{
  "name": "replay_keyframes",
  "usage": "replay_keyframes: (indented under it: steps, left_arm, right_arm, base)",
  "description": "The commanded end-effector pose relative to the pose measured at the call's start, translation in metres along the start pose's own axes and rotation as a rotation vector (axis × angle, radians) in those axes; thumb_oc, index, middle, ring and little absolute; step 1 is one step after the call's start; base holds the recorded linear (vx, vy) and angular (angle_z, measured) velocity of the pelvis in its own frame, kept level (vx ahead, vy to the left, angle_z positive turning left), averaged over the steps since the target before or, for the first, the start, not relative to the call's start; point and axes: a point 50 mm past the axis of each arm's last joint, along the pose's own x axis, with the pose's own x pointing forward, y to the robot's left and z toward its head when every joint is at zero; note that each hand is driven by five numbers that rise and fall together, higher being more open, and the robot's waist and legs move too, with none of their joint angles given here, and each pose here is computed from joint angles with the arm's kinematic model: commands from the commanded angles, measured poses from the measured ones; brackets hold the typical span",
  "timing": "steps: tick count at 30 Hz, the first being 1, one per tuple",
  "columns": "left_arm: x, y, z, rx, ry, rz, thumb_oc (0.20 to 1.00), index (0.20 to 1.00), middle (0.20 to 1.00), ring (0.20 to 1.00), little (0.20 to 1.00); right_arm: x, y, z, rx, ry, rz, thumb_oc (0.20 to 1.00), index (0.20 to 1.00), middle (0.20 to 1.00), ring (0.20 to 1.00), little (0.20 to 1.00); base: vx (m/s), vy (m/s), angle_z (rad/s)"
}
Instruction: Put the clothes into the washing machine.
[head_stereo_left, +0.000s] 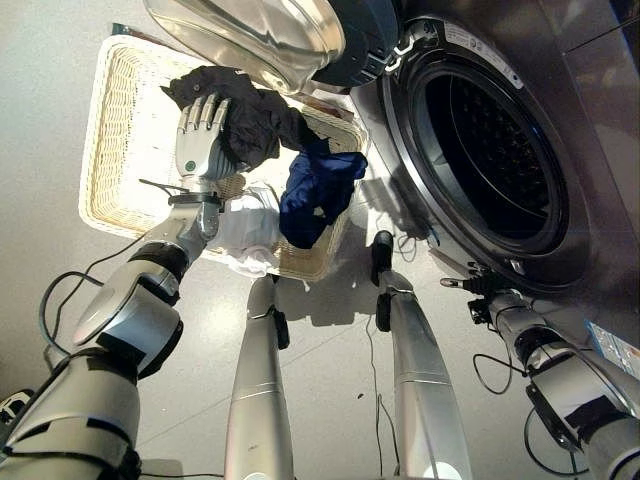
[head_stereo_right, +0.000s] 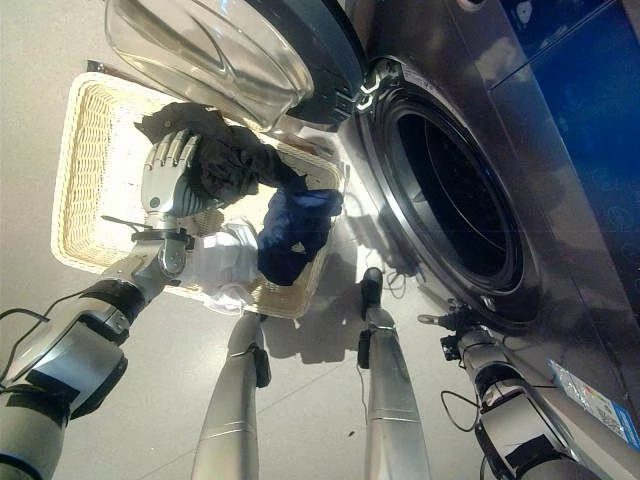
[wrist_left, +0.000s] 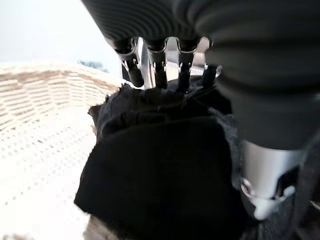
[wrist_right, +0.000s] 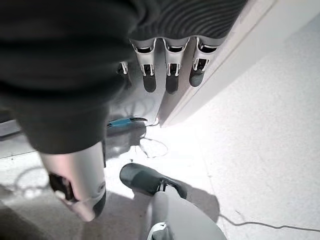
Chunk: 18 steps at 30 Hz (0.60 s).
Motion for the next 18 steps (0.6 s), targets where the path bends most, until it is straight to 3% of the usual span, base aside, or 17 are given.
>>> replay_keyframes:
  steps: [1,13,18]
  left_arm:
    - [0.023,0.032,-0.020,0.058,0.071,0.162,1.000,1.000,1.000,1.000,1.000]
    - [0.022,0.029,-0.027,0.118,0.089,0.107,1.000,1.000,1.000,1.000,1.000]
    - [0.021,0.021,-0.025,0.118,0.081,-0.025,1.000,1.000,1.000,1.000,1.000]
  right_arm:
    - [-0.002,-0.011,-0.011,-0.002,0.014,-0.036,1.000,1.000,1.000,1.000,1.000]
    - [-0.001,-0.012,-0.003,-0.004,-0.003,-0.037,1.000,1.000,1.000,1.000,1.000]
    - [0.000,-0.013,0.000,-0.006,-0.010,-0.040,1.000,1.000,1.000,1.000,1.000]
  base:
    - [0.00,0.000,0.00]
    - [0.00,0.000,0.00]
    - [0.00,0.000,0.00]
